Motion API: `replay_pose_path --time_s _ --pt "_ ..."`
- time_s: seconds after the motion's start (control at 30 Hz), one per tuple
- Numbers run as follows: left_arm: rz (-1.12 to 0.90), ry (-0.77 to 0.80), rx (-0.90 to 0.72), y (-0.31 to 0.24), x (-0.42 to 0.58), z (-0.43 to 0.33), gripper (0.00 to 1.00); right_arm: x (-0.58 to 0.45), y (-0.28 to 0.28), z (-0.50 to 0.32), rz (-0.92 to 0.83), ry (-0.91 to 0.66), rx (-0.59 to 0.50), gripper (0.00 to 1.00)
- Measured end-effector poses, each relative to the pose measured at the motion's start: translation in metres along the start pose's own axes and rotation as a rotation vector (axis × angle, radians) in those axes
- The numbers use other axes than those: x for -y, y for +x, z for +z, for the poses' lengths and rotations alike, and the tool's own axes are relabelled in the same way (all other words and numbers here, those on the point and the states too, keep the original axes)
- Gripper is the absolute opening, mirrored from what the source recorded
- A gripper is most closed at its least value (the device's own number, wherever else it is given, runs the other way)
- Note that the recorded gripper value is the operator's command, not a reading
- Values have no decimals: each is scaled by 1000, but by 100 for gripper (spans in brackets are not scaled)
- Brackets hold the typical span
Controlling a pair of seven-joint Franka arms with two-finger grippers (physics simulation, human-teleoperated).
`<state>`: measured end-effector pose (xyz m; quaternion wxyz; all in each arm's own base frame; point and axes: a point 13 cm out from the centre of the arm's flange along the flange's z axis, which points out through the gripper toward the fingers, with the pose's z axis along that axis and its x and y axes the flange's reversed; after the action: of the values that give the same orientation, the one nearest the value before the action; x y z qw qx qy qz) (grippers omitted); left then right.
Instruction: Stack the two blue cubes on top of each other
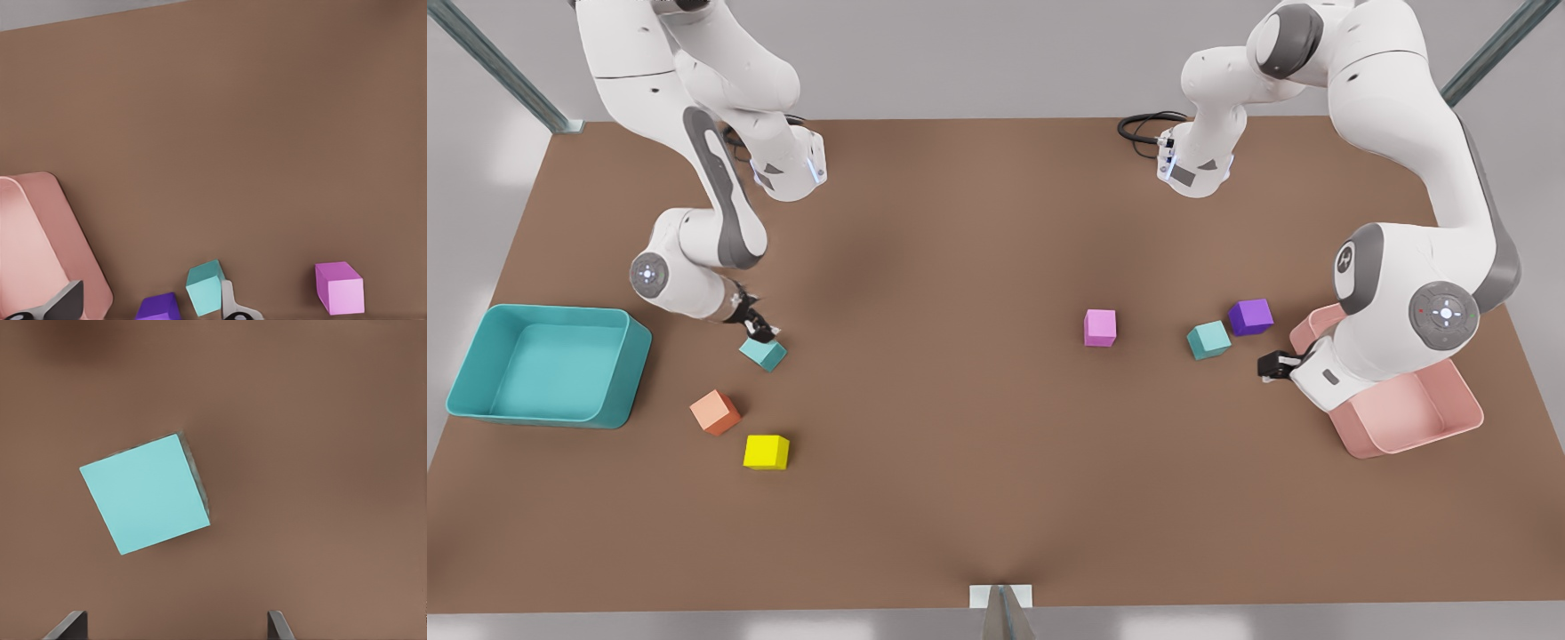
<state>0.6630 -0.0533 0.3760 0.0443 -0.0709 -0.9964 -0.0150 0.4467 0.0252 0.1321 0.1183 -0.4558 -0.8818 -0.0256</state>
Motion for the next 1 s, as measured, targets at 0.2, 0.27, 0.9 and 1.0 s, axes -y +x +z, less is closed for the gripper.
replay_pose_path --time_s 0.2,0.27,0.9,1.0 --pt "-3 -1 -1 0 -1 0 100 4 -26 28 45 -13 11 100" --pt "-4 -1 -1 0 -1 0 100 -4 -25 20 33 -33 35 100" --pt "-8 -1 -1 0 -3 0 100 -29 -24 34 -10 -69 74 100" --pt "-8 -1 -1 0 -2 0 100 -28 -26 37 -37 -59 80 100"
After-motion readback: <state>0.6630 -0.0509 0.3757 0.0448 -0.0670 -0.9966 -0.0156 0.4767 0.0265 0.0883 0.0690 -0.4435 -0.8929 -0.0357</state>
